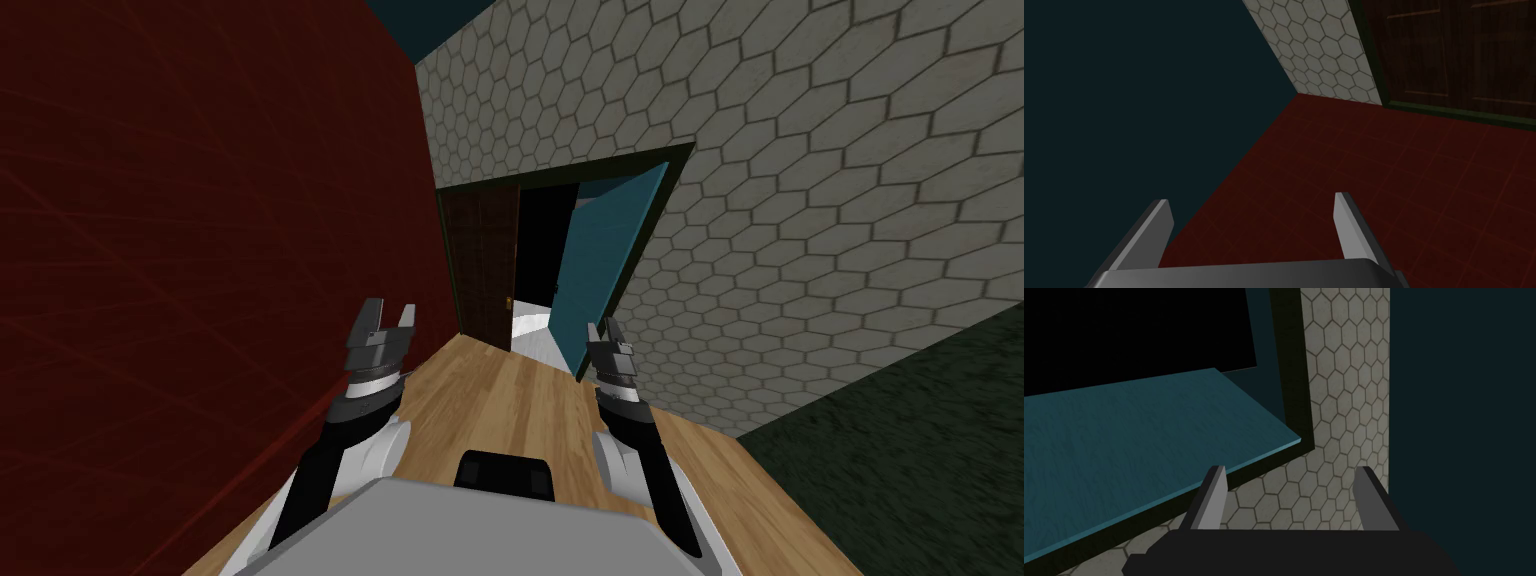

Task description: Push the door open

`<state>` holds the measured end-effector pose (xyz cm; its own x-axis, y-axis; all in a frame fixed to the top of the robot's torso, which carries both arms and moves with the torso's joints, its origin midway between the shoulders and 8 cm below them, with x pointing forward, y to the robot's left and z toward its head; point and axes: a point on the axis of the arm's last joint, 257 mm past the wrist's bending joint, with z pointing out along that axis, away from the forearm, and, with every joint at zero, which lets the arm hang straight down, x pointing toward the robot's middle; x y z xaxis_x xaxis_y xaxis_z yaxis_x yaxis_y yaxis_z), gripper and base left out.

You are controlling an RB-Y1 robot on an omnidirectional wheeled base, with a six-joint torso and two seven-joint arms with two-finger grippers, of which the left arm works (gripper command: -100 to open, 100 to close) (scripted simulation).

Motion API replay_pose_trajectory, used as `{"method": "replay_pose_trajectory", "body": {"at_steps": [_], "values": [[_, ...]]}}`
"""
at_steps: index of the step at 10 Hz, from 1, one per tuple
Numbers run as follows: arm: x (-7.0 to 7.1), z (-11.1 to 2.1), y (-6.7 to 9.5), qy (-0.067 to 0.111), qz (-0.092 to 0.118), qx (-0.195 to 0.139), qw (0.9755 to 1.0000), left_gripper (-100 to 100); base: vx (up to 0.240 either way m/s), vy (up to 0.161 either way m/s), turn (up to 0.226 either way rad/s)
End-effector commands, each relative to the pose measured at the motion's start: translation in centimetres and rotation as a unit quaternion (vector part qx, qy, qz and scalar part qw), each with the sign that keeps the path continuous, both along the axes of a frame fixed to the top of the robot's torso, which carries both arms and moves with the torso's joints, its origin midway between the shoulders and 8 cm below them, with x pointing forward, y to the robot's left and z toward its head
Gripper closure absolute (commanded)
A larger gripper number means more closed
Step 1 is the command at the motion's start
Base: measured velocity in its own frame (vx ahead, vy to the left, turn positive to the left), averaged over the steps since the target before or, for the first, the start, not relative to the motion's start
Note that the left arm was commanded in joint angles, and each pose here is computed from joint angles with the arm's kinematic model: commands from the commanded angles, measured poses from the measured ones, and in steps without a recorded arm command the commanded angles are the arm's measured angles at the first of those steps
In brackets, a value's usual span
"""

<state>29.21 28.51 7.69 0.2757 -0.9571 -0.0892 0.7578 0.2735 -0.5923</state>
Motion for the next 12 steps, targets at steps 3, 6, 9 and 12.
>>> {"method": "replay_pose_trajectory", "body": {"at_steps": [3,6,9,12], "values": [[1.8,-2.1,-0.1,0.019,-0.012,-0.005,0.9997,-100,0.082,0.007,-0.033],[3.1,-3.8,-0.3,0.034,-0.020,-0.009,0.9992,-100,0.099,0.016,-0.029],[4.7,-5.8,-0.4,0.053,-0.029,-0.013,0.9981,-100,0.090,0.011,-0.034],[6.4,-8.1,-0.7,0.073,-0.039,-0.019,0.9963,-100,0.089,0.021,-0.038]]}}
